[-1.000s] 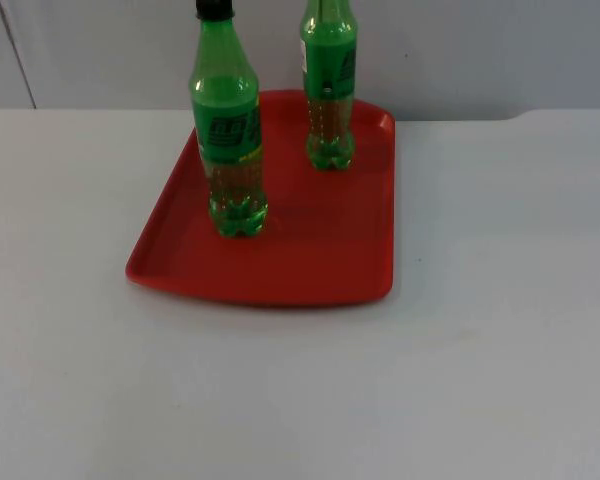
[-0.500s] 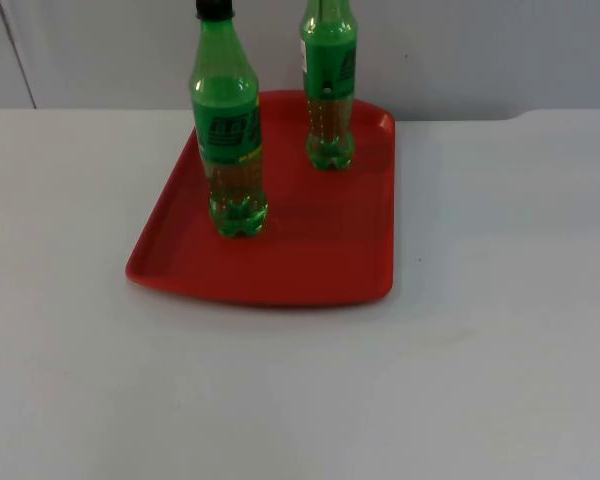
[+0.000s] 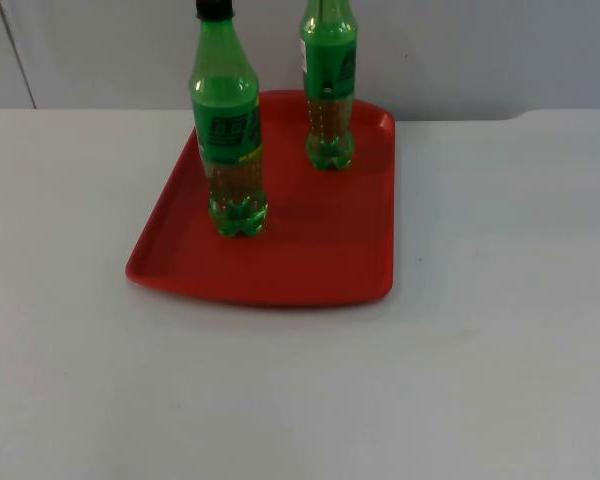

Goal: Place the bottle upright on the tray.

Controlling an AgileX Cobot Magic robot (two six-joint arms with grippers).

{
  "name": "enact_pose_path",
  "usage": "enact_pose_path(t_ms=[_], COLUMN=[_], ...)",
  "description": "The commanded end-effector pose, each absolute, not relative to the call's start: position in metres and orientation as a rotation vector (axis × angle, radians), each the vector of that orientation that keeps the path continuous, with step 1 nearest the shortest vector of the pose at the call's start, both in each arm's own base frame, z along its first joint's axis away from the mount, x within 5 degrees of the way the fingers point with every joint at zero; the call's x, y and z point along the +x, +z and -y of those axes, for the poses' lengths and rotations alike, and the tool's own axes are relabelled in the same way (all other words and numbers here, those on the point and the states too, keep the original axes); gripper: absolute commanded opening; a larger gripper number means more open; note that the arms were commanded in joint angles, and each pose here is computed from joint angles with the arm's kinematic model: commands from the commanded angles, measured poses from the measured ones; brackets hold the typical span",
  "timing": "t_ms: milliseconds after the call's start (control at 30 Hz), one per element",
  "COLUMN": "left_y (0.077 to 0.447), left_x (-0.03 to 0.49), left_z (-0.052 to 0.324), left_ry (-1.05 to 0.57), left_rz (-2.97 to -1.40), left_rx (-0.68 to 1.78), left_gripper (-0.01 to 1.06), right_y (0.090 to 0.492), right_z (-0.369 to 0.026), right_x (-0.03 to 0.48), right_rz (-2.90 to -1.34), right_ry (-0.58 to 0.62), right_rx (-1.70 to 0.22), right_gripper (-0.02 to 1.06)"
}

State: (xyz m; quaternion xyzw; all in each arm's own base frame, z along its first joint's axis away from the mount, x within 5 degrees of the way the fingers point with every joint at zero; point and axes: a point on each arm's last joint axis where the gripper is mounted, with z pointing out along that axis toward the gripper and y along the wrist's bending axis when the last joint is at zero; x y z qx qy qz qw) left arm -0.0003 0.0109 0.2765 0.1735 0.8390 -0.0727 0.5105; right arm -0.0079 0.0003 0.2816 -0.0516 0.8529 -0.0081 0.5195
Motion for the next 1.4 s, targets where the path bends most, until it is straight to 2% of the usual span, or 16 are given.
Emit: enact_pose_path(t_ms=[0,533,1367], left_y=[0.2751,0.2752,0.2757], left_x=[-0.0003,0.0000,-0.0024], left_z=[-0.0110,-0.0118,-0.0127], left_ry=[-0.180,-0.162,0.006], left_rz=[-2.020,-2.019,-2.044], left_rx=[0.418,0.409,0.164], left_gripper=[1.05,1.05,1.05], right_y=[0.2803,0.2803,0.2803], right_z=[-0.0006,-0.0006,-0.0006], right_x=[-0.0075,-0.0075,-0.0075], right_rz=[-2.042,-2.042,-2.042], right_ry=[-0.024,-0.023,-0.023], right_rx=[-0.122,-0.119,-0.119], right_gripper=[1.05,1.05,1.05])
